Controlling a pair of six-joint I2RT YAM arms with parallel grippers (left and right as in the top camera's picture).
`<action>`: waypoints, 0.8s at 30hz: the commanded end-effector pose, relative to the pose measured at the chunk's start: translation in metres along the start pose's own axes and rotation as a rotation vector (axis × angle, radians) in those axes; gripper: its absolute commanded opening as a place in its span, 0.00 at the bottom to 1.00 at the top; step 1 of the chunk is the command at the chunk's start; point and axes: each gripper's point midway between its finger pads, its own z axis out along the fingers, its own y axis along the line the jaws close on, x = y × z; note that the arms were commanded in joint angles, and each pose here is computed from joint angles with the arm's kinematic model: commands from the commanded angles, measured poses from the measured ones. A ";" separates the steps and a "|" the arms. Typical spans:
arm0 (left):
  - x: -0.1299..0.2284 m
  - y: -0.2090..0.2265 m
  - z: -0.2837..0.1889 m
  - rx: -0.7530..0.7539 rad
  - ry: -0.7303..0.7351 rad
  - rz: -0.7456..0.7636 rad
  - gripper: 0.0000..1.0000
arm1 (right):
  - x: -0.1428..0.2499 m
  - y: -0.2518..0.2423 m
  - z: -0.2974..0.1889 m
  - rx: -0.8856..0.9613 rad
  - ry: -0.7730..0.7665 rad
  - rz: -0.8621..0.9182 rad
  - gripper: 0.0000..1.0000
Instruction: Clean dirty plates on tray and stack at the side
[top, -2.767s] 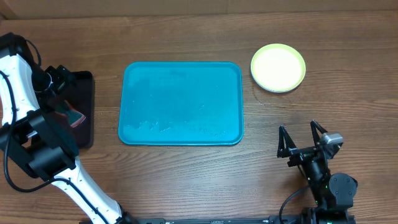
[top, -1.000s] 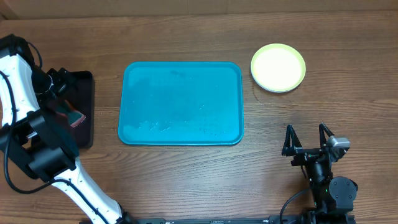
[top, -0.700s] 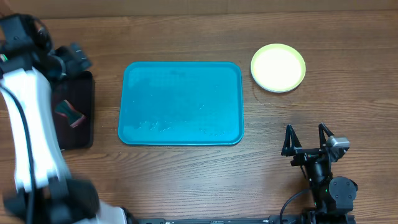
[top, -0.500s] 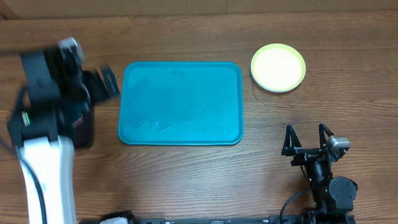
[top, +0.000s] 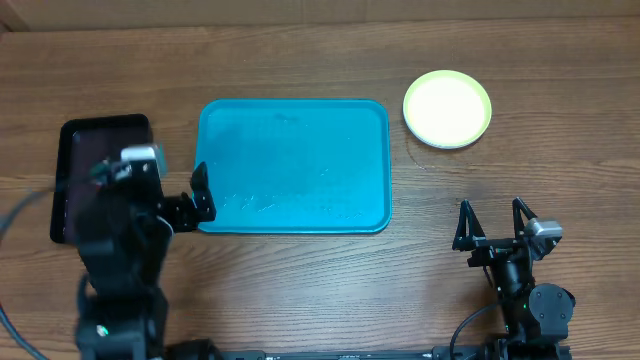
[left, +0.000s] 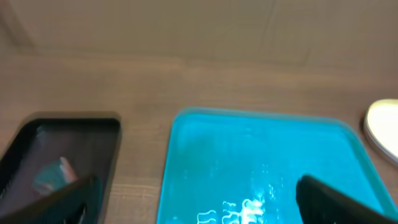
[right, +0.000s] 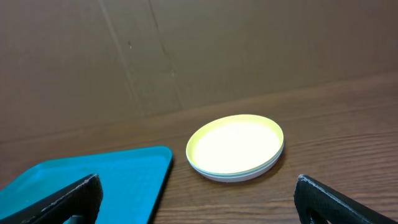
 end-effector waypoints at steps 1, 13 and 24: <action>0.022 -0.006 0.000 0.036 -0.089 0.038 1.00 | 0.002 -0.002 0.000 0.008 -0.004 0.001 1.00; 0.061 0.000 -0.001 0.025 -0.461 0.071 1.00 | 0.002 -0.002 0.000 0.008 -0.004 0.002 1.00; 0.100 0.008 0.005 -0.010 -0.365 0.057 1.00 | 0.002 -0.002 0.000 0.008 -0.004 0.001 1.00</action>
